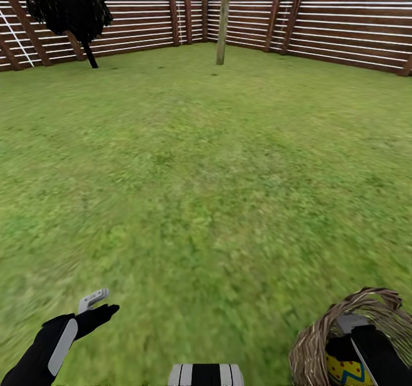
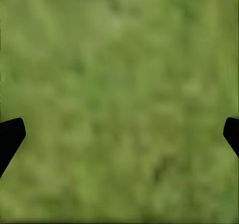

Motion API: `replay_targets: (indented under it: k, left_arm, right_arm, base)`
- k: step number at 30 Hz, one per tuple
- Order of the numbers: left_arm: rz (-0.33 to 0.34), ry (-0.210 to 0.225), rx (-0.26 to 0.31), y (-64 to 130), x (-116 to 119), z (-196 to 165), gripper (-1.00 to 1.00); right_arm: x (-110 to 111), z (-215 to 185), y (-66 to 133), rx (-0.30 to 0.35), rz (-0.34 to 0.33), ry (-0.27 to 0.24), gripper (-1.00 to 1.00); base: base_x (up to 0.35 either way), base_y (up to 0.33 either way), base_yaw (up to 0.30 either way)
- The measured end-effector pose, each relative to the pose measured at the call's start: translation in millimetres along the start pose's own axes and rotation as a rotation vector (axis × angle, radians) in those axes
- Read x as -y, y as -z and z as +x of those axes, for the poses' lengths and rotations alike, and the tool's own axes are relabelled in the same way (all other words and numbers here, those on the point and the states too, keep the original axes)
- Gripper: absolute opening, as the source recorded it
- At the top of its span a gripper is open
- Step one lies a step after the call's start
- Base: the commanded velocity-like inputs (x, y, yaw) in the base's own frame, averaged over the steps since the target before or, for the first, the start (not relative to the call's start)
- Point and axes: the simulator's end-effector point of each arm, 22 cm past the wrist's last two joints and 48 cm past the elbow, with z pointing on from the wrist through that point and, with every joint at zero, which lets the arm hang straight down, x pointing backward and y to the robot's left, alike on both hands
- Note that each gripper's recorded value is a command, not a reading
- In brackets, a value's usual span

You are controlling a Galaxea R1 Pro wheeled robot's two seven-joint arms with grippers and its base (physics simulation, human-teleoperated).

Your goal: Take the three Easter eggs out of the wicker basket on the lawn in the garden, then place them on the lawn next to a single tree (choose any tree) so that all three eggs are next to the same tree and none are left in the basket.

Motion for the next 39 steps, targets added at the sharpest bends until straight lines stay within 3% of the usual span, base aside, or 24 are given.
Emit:
replay_targets:
  k: [3,15,20,24,39]
  left_arm:
    - [-0.005,0.001,-0.011,-4.0,-2,5,1.00]
    - [-0.029,-0.001,-0.054,-19.0,-13,23,1.00]
    - [-0.038,-0.001,-0.073,-25.2,-16,32,1.00]
    - [-0.045,-0.003,-0.089,-29.9,-19,39,1.00]
    - [-0.072,-0.004,-0.144,-46.5,-31,64,1.00]
  right_arm:
    - [-3,-7,1.1,0.015,0.000,0.005,1.00]
    - [-10,7,-15.7,-0.031,-0.006,0.013,1.00]
    - [-6,10,-20.4,-0.041,0.001,0.019,1.00]
    - [8,4,-19.5,-0.025,0.014,-0.025,1.00]
    - [4,18,-37.2,-0.072,0.017,-0.015,1.00]
  base:
    - [0.000,0.000,0.000]
    - [0.000,0.000,0.000]
    - [0.000,0.000,0.000]
    - [0.000,0.000,0.000]
    - [0.000,0.000,0.000]
